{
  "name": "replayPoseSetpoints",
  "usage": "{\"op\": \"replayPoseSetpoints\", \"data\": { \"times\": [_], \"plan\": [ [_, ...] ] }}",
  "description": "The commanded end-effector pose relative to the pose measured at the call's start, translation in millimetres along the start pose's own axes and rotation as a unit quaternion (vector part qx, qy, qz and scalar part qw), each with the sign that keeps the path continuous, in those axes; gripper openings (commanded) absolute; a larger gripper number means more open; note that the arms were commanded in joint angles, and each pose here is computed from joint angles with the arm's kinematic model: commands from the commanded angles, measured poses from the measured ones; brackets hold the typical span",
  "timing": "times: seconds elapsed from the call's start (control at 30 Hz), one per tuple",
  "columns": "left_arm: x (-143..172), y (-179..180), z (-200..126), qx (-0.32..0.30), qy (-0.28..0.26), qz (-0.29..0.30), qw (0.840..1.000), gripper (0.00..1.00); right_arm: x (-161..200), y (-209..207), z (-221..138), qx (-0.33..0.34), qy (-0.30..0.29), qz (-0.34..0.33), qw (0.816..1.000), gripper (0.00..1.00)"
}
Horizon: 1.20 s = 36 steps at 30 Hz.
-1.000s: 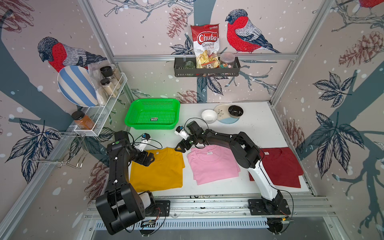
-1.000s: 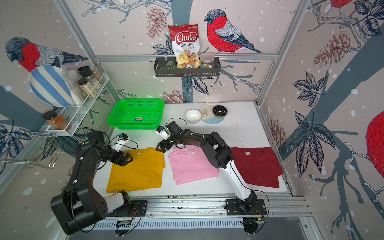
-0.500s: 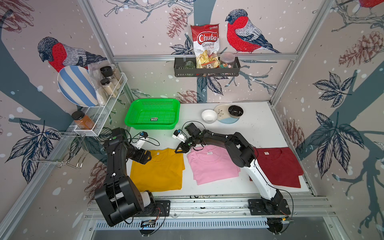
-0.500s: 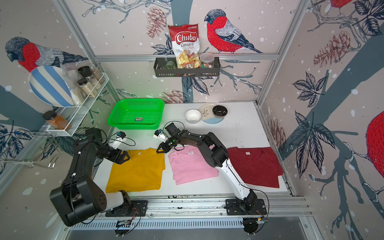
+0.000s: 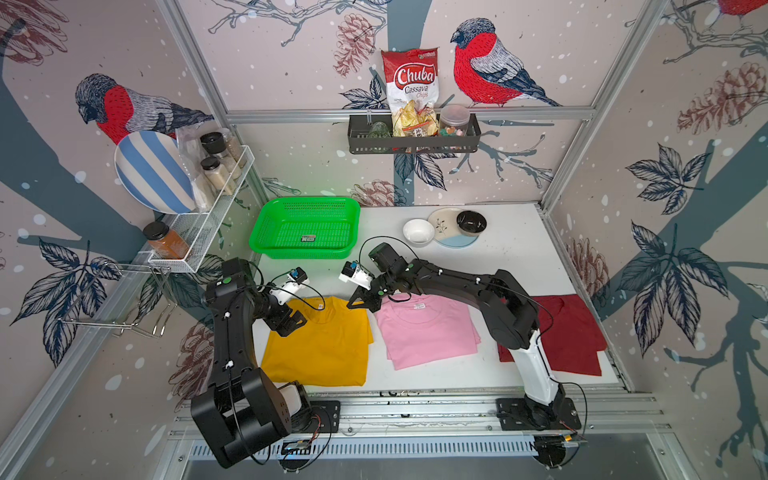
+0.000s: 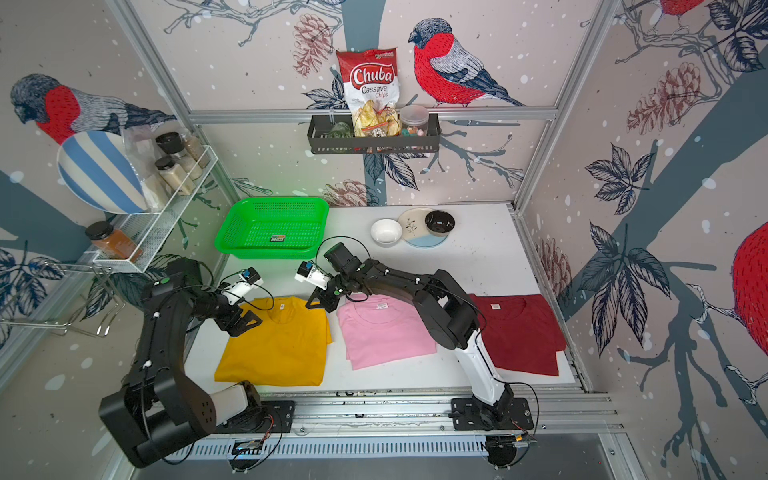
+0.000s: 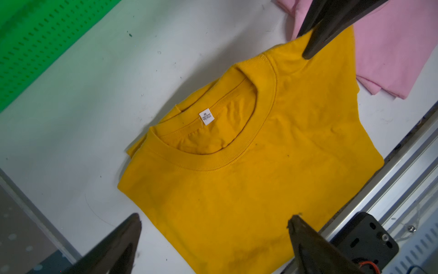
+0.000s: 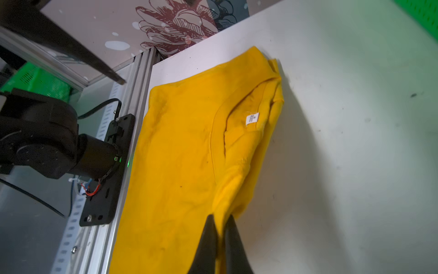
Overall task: Put the folded t-shirts into the basket
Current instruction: Pick up the T-shirt from the center of the board.
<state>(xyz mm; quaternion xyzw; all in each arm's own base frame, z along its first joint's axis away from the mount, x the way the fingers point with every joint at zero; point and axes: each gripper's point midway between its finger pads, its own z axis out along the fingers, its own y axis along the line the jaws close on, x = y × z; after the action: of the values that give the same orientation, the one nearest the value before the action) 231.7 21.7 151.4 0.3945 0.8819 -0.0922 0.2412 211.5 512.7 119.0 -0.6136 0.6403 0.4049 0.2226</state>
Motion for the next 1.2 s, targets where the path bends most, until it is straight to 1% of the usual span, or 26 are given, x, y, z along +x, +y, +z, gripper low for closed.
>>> {"op": "replayPoseSetpoints", "data": {
  "times": [0.0, 0.07, 0.17, 0.23, 0.3, 0.33, 0.43, 0.57, 0.63, 0.67, 0.73, 0.9, 1.07, 1.17],
  "plan": [
    [-21, -10, -2, 0.017, -0.069, 0.108, 0.992, 0.96, 1, 2, -4, 0.088, 0.034, -0.150, 0.984, 0.00],
    [-26, -23, -3, 0.044, -0.091, 0.180, 0.979, 0.95, 0, 12, -5, 0.115, 0.042, -0.205, 0.971, 0.00],
    [-31, -37, -3, 0.094, -0.123, 0.265, 0.952, 0.95, -5, 19, -11, 0.148, 0.030, -0.244, 0.958, 0.00],
    [-36, -45, -3, 0.132, -0.143, 0.298, 0.935, 0.93, -12, 22, -20, 0.166, 0.011, -0.258, 0.952, 0.00],
    [-39, -54, -1, 0.177, -0.159, 0.341, 0.910, 0.90, -17, 25, -27, 0.182, -0.006, -0.273, 0.944, 0.00],
    [-41, -60, 1, 0.201, -0.165, 0.353, 0.899, 0.90, -18, 26, -30, 0.191, -0.010, -0.281, 0.941, 0.00],
    [-43, -64, 19, 0.238, -0.153, 0.382, 0.880, 0.90, -15, 31, -31, 0.205, -0.007, -0.317, 0.926, 0.00],
    [-46, -51, 57, 0.228, -0.100, 0.434, 0.866, 0.91, -9, 34, -28, 0.227, 0.020, -0.358, 0.905, 0.00],
    [-54, -43, 64, 0.232, -0.093, 0.436, 0.865, 0.95, -6, 34, -28, 0.235, 0.028, -0.369, 0.899, 0.00],
    [-57, -42, 66, 0.243, -0.094, 0.436, 0.861, 0.95, -6, 35, -28, 0.238, 0.030, -0.370, 0.897, 0.00],
    [-59, -41, 66, 0.267, -0.091, 0.440, 0.853, 0.95, -5, 35, -29, 0.239, 0.031, -0.365, 0.899, 0.00],
    [-59, -38, 74, 0.306, -0.070, 0.442, 0.840, 0.93, -6, 36, -36, 0.247, 0.024, -0.357, 0.901, 0.00],
    [-60, -44, 74, 0.315, -0.059, 0.441, 0.839, 0.93, -10, 42, -47, 0.253, 0.012, -0.363, 0.897, 0.00],
    [-56, -42, 81, 0.312, -0.029, 0.450, 0.837, 0.93, -11, 48, -50, 0.252, 0.001, -0.373, 0.893, 0.00]
  ]
}}
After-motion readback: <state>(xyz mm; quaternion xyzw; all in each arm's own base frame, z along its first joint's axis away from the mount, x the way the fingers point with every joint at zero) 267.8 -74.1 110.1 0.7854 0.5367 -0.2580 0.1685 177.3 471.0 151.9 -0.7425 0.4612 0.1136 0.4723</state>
